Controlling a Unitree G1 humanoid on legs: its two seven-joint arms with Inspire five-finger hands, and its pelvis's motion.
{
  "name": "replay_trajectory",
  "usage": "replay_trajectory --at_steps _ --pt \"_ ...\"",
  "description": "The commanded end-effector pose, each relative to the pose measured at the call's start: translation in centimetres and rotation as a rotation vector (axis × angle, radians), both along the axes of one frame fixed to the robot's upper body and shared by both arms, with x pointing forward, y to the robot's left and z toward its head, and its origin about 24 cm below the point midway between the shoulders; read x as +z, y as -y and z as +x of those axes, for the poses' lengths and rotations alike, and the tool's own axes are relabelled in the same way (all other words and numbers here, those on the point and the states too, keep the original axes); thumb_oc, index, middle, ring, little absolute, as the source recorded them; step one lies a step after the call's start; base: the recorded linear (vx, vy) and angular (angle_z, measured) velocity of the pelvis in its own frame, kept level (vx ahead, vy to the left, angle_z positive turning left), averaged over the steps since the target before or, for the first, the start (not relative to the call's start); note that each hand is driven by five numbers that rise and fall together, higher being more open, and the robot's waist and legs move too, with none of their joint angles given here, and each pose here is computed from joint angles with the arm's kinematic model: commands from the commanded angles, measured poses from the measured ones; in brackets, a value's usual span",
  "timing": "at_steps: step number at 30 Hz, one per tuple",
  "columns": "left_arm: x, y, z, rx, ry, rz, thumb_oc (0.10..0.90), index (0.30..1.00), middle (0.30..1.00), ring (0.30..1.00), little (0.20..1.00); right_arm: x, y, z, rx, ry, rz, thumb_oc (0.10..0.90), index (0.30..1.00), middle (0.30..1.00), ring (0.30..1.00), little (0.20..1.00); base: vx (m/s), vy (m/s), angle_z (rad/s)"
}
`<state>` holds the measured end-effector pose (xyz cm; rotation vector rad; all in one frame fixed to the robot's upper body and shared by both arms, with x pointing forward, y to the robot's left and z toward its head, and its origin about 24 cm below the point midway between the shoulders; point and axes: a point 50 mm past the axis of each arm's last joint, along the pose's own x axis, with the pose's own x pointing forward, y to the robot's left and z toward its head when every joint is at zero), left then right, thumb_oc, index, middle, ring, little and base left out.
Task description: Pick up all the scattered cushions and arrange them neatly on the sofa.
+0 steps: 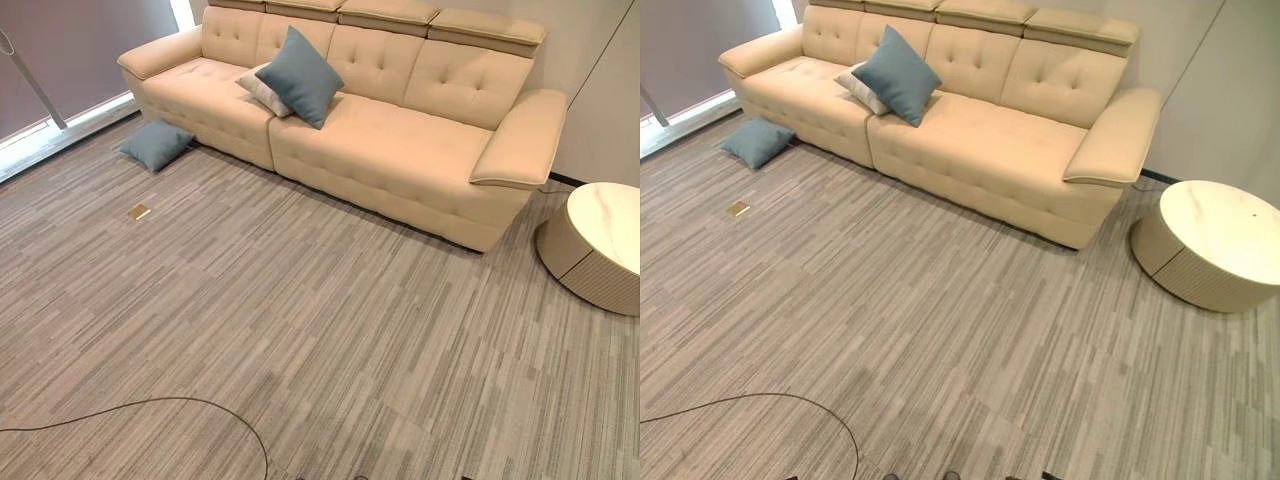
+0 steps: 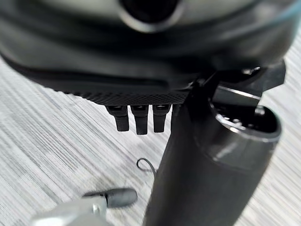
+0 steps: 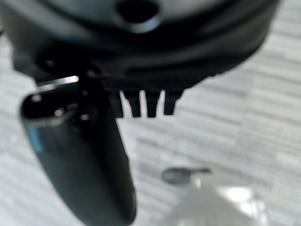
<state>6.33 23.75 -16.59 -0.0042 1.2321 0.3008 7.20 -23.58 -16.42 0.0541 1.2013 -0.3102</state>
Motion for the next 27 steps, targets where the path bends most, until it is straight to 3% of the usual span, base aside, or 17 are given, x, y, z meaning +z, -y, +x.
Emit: replay_trajectory --at_steps 1,12,18,23,24,27 --pt "0.7 -0.1 2.8 -0.042 0.101 0.052 0.800 0.900 0.900 0.900 0.900 0.2 -1.1 2.0 0.058 0.067 -0.008 0.800 0.900 0.900 0.900 0.900 0.00 0.000 0.00" --pt "0.6 1.9 4.6 -0.262 0.089 0.081 0.800 0.900 0.900 0.900 0.900 0.3 -3.7 3.6 0.245 0.087 -0.001 0.800 0.900 0.900 0.900 0.900 0.01 -0.017 0.00" --pt "0.9 2.2 5.8 -0.278 0.121 0.075 0.800 0.900 0.900 0.900 0.900 0.2 -4.7 4.1 0.333 0.069 0.003 0.800 0.900 0.900 0.900 0.900 0.04 -0.086 0.06" --pt "1.5 2.9 7.9 -0.363 0.173 0.088 0.800 0.900 0.900 0.900 0.900 0.0 -5.0 4.1 0.539 0.001 -0.068 0.800 0.900 0.900 0.900 0.900 0.08 -0.111 0.27" --pt "1.9 3.8 9.2 -0.466 0.206 0.117 0.800 0.900 0.900 0.900 0.900 0.0 -5.6 4.4 0.649 -0.016 -0.095 0.800 0.900 0.900 0.900 0.900 0.36 0.006 0.64" --pt "1.3 1.6 6.2 -0.483 0.120 0.202 0.800 0.900 0.900 0.900 0.900 0.7 -6.1 6.7 0.688 0.062 -0.117 0.800 0.900 0.900 0.900 0.900 0.35 0.051 0.57"
